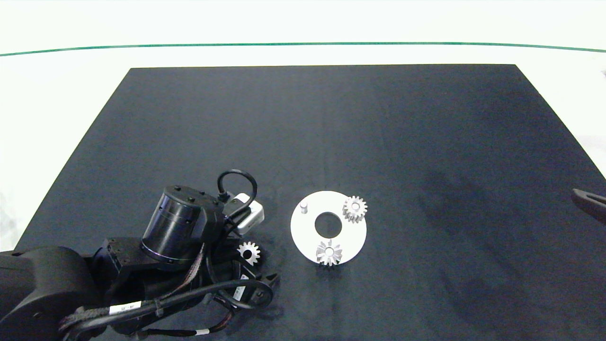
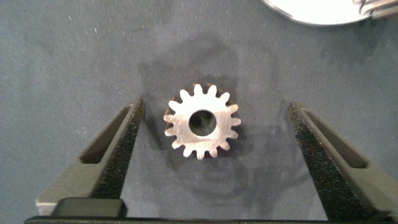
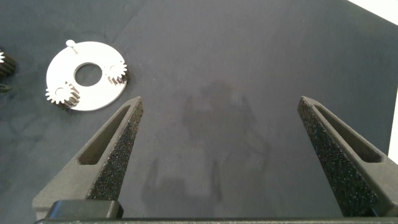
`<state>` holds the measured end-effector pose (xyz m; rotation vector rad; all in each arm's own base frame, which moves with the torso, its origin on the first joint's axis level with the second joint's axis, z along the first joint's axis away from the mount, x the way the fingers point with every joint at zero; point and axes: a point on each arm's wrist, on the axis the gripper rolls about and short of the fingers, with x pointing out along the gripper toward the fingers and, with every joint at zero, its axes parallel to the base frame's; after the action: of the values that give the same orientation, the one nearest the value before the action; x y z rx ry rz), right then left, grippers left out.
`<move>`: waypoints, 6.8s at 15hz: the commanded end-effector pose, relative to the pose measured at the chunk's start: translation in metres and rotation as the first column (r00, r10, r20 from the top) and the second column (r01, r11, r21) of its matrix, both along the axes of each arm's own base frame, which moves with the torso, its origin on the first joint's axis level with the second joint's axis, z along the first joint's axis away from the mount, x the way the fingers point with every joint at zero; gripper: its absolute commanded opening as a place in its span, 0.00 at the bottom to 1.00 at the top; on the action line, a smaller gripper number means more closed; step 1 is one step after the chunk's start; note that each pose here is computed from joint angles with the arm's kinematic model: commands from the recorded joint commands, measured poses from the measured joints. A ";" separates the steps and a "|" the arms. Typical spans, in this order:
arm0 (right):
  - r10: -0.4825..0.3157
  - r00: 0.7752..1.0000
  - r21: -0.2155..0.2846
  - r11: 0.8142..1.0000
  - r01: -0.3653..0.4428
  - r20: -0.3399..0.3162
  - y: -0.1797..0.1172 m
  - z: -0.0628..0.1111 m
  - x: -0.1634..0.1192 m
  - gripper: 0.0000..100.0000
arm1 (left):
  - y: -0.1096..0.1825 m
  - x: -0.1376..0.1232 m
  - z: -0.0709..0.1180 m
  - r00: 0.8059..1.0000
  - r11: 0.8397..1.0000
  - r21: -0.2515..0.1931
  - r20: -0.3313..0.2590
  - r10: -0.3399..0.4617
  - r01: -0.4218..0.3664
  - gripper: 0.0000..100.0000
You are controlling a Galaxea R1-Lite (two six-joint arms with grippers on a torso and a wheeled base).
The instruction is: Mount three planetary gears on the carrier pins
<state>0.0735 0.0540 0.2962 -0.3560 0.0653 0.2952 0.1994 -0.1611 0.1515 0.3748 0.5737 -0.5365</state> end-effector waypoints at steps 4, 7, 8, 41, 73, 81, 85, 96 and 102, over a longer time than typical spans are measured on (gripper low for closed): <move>-0.002 1.000 0.001 1.000 0.002 0.006 -0.002 0.001 -0.002 1.00 | 0.001 -0.002 0.003 1.000 1.000 0.006 0.024 -0.014 0.013 0.80; -0.001 1.000 -0.003 1.000 0.001 0.002 -0.001 0.000 -0.001 1.00 | 0.002 -0.004 0.006 0.999 1.000 -0.005 0.036 -0.012 0.012 0.74; -0.001 1.000 0.000 1.000 0.001 0.005 -0.001 0.000 -0.002 1.00 | 0.002 -0.004 0.006 0.999 1.000 -0.004 0.034 -0.012 0.012 0.71; 0.003 1.000 -0.021 1.000 -0.003 0.010 -0.005 -0.003 -0.005 1.00 | -0.002 -0.006 -0.015 0.996 1.000 0.019 0.091 -0.018 0.016 0.16; 0.006 1.000 -0.054 0.999 -0.005 0.015 -0.006 -0.008 -0.007 1.00 | -0.075 0.052 0.060 0.990 0.992 0.079 0.094 -0.102 0.094 0.04; 0.006 1.000 -0.055 0.998 -0.005 0.014 -0.006 -0.008 -0.007 1.00 | -0.075 0.063 0.054 0.990 0.993 0.083 0.106 -0.088 0.080 0.04; 0.006 1.000 -0.055 0.998 -0.005 0.015 -0.006 -0.008 -0.007 1.00 | -0.073 0.064 0.054 0.991 0.994 0.083 0.109 -0.083 0.074 0.04; 0.006 1.000 -0.054 0.999 -0.005 0.016 -0.007 -0.009 -0.008 1.00 | -0.062 0.052 0.059 0.982 0.998 0.019 0.178 -0.063 0.061 0.04; 0.009 1.000 -0.073 0.997 -0.008 0.010 -0.006 -0.012 -0.007 1.00 | -0.057 0.049 0.046 0.969 0.997 -0.057 0.243 -0.033 0.048 0.04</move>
<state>0.0659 0.0474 0.2850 -0.4256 0.0616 0.3024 0.2509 -0.2215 0.2004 0.3829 0.3085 -0.5405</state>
